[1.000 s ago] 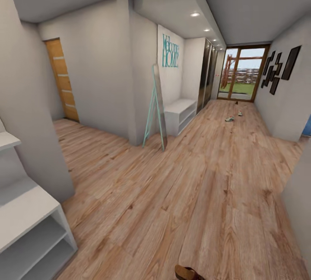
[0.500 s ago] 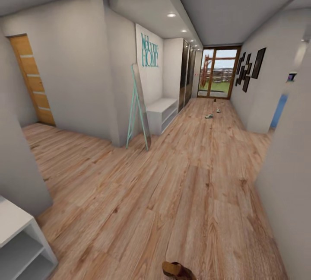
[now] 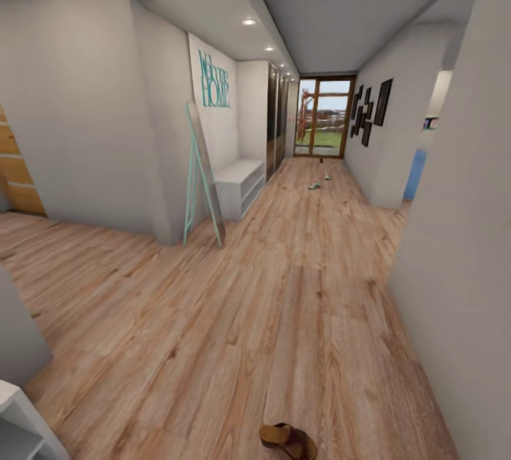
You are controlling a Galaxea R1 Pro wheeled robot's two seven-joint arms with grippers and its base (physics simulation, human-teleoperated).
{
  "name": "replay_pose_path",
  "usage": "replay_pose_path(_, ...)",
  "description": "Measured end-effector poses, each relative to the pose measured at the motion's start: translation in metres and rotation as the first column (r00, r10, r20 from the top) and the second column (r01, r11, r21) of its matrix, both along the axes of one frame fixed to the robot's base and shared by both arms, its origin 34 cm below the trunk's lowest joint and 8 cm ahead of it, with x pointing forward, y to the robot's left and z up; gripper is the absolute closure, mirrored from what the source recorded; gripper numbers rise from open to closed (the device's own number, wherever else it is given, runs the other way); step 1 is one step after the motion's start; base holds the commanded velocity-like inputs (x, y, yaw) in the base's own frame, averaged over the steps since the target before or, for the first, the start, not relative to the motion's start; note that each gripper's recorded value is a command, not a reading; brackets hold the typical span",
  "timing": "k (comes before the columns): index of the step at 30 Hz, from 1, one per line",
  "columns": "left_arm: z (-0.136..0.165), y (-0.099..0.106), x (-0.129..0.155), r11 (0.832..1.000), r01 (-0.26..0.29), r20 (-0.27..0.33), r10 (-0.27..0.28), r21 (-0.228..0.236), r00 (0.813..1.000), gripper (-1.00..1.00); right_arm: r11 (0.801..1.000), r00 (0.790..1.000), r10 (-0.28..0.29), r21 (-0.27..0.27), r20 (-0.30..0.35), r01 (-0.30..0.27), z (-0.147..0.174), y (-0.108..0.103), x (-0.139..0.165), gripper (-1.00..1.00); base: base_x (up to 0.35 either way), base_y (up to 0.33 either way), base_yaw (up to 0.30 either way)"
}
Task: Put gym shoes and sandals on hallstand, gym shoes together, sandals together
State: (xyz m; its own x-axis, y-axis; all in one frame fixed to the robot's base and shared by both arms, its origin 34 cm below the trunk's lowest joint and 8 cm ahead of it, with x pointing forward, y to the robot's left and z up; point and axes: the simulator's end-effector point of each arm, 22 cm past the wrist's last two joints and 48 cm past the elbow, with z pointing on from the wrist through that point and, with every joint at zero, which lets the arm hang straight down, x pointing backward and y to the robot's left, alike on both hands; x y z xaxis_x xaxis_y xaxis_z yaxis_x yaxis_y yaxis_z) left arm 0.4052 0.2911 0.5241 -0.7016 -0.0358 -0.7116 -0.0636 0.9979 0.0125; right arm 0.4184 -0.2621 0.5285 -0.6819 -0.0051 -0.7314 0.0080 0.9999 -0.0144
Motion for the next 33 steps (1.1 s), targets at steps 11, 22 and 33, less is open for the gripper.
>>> replay_pose_path(11,-0.0017,0.0002,-0.0018,1.0,0.0,-0.006,0.0,0.0,1.0,-1.0,1.0,1.0,0.0,0.0,-0.007,0.0,-0.0019,0.0001,-0.0021,-1.0,0.0,0.3,-0.283)
replay_pose_path(22,-0.0034,0.0002,-0.0041,1.0,0.0,-0.013,0.0,0.001,1.0,-1.0,1.0,1.0,0.0,0.0,-0.012,0.0,-0.0035,0.0,-0.0037,-1.0,0.0,0.284,-0.202)
replay_pose_path(33,-0.0036,0.0005,-0.0042,1.0,0.0,-0.014,0.0,0.001,1.0,-1.0,1.0,1.0,0.006,0.0,-0.015,-0.006,-0.004,0.0006,-0.0043,-1.0,0.0,0.233,-0.021)
